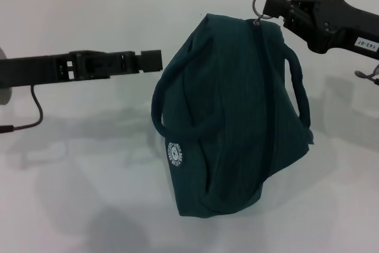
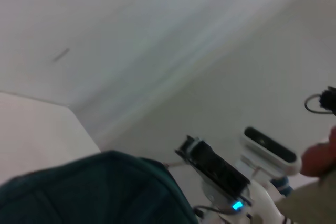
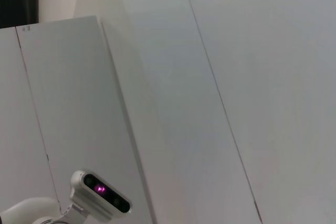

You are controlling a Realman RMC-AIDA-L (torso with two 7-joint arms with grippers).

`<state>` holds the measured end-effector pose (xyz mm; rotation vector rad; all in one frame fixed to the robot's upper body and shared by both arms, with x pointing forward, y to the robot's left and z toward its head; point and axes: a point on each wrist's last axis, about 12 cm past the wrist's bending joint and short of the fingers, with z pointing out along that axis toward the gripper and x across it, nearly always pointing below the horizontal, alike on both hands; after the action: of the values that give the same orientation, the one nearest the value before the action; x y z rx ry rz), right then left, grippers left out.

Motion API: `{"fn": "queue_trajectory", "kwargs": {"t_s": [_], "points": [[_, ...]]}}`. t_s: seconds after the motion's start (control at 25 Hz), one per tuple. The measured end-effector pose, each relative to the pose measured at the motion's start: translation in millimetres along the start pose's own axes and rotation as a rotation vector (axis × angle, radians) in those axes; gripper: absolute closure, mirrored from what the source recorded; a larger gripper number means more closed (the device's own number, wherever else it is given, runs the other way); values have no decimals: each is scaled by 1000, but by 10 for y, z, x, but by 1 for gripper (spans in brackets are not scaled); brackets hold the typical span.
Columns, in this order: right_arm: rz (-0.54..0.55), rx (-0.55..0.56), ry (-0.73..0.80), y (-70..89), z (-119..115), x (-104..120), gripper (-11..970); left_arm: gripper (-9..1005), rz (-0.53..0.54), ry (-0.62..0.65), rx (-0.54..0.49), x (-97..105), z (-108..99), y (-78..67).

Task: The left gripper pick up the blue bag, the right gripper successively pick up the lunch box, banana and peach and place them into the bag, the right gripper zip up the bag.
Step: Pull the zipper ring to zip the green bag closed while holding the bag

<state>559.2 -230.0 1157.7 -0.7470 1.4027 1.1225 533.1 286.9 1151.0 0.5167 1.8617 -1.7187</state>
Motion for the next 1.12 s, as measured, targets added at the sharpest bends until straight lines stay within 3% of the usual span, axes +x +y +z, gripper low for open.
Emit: {"fn": "queue_trajectory", "kwargs": {"t_s": [0.64,1.12], "points": [[-4,-12,4,2,36,-3,938,170,-25,123,20,54,277,49],[-1,-29,10,26,58,17,937,184,-36,120,-109,-47,455,254]]}}
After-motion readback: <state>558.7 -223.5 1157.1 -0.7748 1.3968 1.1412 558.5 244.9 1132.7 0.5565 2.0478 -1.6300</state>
